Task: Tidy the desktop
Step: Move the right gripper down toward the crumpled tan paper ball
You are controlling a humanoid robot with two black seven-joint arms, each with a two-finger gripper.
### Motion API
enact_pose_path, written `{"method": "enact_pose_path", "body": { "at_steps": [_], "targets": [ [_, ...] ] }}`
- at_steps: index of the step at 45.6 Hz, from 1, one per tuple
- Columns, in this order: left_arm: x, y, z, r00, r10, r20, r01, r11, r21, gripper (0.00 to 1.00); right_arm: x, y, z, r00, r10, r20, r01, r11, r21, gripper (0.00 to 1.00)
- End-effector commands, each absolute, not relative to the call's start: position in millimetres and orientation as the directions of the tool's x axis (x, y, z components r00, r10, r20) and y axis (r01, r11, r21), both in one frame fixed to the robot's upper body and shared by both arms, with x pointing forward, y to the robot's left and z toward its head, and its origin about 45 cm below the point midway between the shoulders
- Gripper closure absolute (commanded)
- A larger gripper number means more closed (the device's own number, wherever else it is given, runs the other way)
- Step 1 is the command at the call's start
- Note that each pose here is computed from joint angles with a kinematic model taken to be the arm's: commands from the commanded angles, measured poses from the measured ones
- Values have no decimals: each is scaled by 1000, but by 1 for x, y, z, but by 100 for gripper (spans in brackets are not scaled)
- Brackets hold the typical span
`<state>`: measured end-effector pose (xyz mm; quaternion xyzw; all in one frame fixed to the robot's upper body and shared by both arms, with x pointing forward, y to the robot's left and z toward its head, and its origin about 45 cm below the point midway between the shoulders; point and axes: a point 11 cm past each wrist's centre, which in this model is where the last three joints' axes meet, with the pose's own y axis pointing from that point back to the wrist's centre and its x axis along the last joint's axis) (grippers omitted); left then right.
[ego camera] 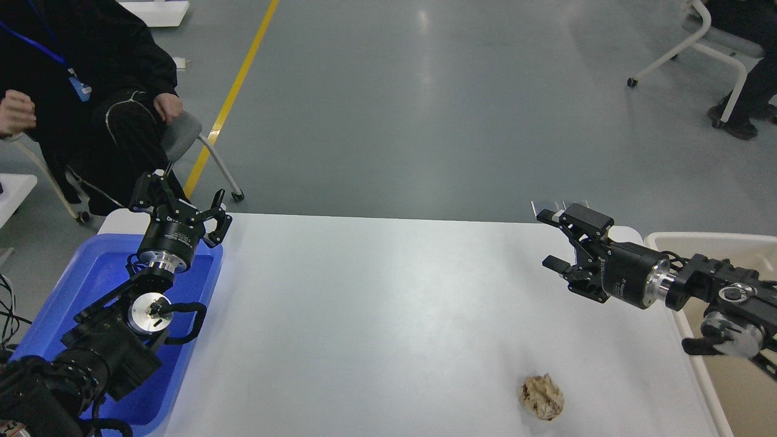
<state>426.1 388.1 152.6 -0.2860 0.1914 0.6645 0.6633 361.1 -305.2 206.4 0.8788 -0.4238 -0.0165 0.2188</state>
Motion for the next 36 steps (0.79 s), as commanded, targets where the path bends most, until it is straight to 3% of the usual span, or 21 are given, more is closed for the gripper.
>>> {"method": "enact_pose_path", "body": {
  "at_steps": [1,11,21,30,36],
  "targets": [
    [426,388,152,42,773,-633,-991,-47,-123,0,334,-295,204,831,-523,190,-507,-570,647,0],
    [426,388,152,42,772,-634,-991,-48,-124,0,325,-289,193,916,-146,375,-396,-485,780,0],
    [426,388,152,42,772,-634,-991,-48,-124,0,309,-272,161,901,204,382,-280,-398,873,0],
    [426,388,153,43,772,-634,-991,-47,-125,0,296,-256,132,833,377,405,-246,-403,882,0],
    [426,388,152,44,772,-634,-991,-46,-124,0,296,-266,121,816,393,424,-275,-381,883,0]
  ]
}}
